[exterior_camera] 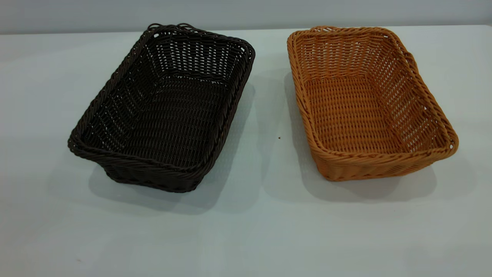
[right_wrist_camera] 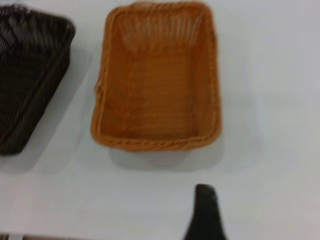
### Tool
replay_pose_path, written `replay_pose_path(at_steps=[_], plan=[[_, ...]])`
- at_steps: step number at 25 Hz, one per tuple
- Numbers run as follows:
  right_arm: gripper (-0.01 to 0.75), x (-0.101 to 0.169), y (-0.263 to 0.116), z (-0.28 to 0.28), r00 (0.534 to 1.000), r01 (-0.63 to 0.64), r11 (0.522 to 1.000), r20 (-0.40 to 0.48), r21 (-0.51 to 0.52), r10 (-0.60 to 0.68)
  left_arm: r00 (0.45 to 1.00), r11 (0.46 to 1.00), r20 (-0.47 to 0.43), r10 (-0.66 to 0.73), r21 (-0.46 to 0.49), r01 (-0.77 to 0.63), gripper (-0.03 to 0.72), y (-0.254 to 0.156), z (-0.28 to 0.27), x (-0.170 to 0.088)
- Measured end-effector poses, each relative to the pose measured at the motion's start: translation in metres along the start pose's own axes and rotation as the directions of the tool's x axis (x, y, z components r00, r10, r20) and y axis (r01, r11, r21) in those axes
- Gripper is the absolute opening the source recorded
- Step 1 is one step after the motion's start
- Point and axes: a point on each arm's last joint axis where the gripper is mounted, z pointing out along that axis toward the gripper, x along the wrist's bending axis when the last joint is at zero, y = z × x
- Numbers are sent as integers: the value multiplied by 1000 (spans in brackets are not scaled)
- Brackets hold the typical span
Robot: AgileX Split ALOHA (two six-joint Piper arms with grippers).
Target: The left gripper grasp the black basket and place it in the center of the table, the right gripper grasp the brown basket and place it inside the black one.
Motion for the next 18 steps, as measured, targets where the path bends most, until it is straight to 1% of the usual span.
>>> replay_pose_path(at_steps=[3, 6, 7, 10, 11, 14, 15, 16, 17, 18], plan=[[571, 0, 15, 27, 998, -15, 993, -51, 120, 21, 1000, 997, -2, 23, 78, -23, 505, 25, 18, -4], [584, 1, 26, 57, 991, -58, 973, -103, 225, 83, 998, 988, 3, 67, 143, -66, 549, 47, 40, -8], [584, 2, 29, 66, 987, -73, 967, -125, 245, 106, 997, 983, 7, 77, 168, -77, 561, 52, 49, -9], [584, 7, 35, 96, 957, -129, 932, -204, 338, 206, 995, 975, 43, 91, 198, -97, 575, 67, 76, -16], [584, 10, 37, 106, 934, -164, 913, -240, 372, 266, 994, 976, 59, 91, 195, -101, 577, 71, 85, -18], [584, 15, 38, 133, 867, -229, 855, -303, 464, 397, 993, 983, 108, 51, 171, -69, 578, 84, 107, -26], [584, 16, 38, 143, 833, -277, 825, -306, 492, 462, 992, 987, 117, 45, 147, -62, 578, 89, 113, -28], [584, 17, 38, 151, 809, -308, 800, -300, 515, 505, 991, 990, 126, 34, 134, -51, 578, 94, 119, -30], [584, 16, 37, 161, 783, -349, 765, -279, 541, 555, 991, 991, 134, 26, 130, -43, 578, 97, 126, -31], [584, 15, 37, 171, 741, -411, 718, -252, 561, 622, 990, 990, 139, 21, 134, -39, 578, 100, 133, -33]])
